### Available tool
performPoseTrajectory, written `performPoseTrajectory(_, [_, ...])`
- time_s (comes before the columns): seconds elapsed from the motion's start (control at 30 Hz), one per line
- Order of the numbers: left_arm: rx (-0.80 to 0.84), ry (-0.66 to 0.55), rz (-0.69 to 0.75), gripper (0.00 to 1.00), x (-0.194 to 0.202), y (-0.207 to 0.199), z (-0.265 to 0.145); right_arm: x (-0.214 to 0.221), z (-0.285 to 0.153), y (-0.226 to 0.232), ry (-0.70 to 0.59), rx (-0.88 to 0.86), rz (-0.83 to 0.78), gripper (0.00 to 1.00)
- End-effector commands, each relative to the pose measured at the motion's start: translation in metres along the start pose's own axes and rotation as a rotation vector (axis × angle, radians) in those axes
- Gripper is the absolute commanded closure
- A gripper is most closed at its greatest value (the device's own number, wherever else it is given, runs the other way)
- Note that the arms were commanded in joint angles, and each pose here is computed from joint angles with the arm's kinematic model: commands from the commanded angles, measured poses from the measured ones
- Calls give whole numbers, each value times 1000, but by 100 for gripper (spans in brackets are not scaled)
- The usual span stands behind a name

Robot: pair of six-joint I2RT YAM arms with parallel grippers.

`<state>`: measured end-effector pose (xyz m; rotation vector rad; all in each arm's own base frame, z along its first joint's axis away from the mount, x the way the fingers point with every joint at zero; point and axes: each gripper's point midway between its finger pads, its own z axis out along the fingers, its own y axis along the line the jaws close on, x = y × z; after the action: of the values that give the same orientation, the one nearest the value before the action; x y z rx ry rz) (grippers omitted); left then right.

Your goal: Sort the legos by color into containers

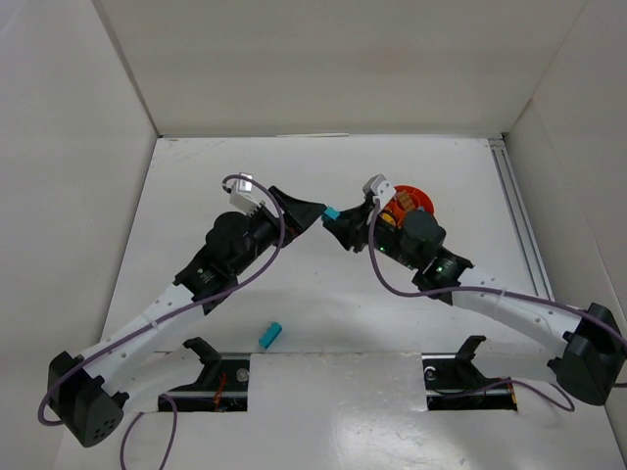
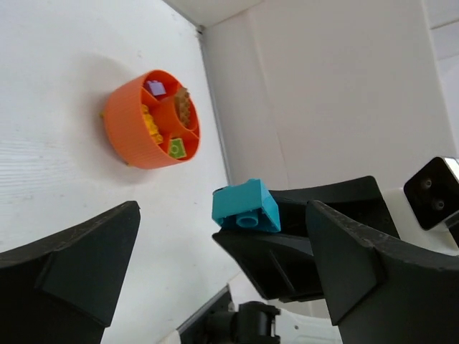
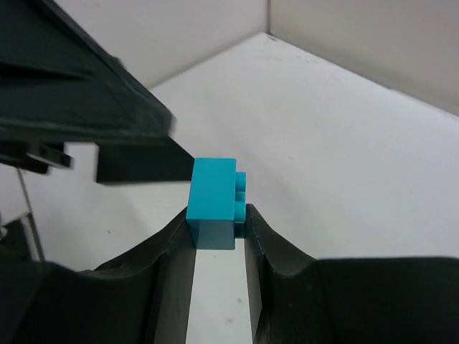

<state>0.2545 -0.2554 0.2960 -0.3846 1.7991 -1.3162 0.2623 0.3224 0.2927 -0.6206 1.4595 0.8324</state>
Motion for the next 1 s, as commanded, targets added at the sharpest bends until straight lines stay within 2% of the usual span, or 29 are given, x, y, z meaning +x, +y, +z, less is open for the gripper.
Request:
performPoseTrajectory(0.0, [-50,-73,74,0,-23,-8,-2,14,-23,-35,90,106,-3,100])
performPoseTrajectory(0.03, [-68,-86,99,0,-28,-10,-3,26,-31,-45,133,126,5,100])
performPoseTrajectory(0.07, [-95,-93,119,0,-30,-6,-4,19,-42,-70,127,188,9,100])
performPoseTrajectory(0.13, [-195,-103,138,0,-33,13,-9,30,-59,-90,190,226,35,100])
performPoseTrajectory(0.17, [-223,-101,161,0,-35,21,-10,33,-72,-120,208,303,39,100])
performPoseTrajectory(0.23, [-295,-100,188,0,-39,41,-15,25,-90,-144,234,364,22,100])
performPoseTrajectory(0.3, [-321,-57,259,0,-35,51,-18,48,-117,-183,362,468,51,100])
performPoseTrajectory(0.33, [-379,-15,277,0,-27,67,-21,41,-123,-196,381,505,55,100])
performPoseTrajectory(0.4, [-455,45,305,0,-16,91,-23,59,-147,-218,504,553,104,100])
performPoseTrajectory(0.53, [-606,179,296,0,17,143,-42,68,-153,-247,603,582,111,100])
performPoseTrajectory(0.63, [-645,236,269,0,35,164,-56,63,-151,-262,584,605,107,100])
performPoseTrajectory(0.77, [-670,264,247,0,45,175,-74,78,-150,-287,633,649,137,100])
performPoseTrajectory(0.97, [-739,354,223,0,70,190,-97,91,-135,-293,633,591,163,97])
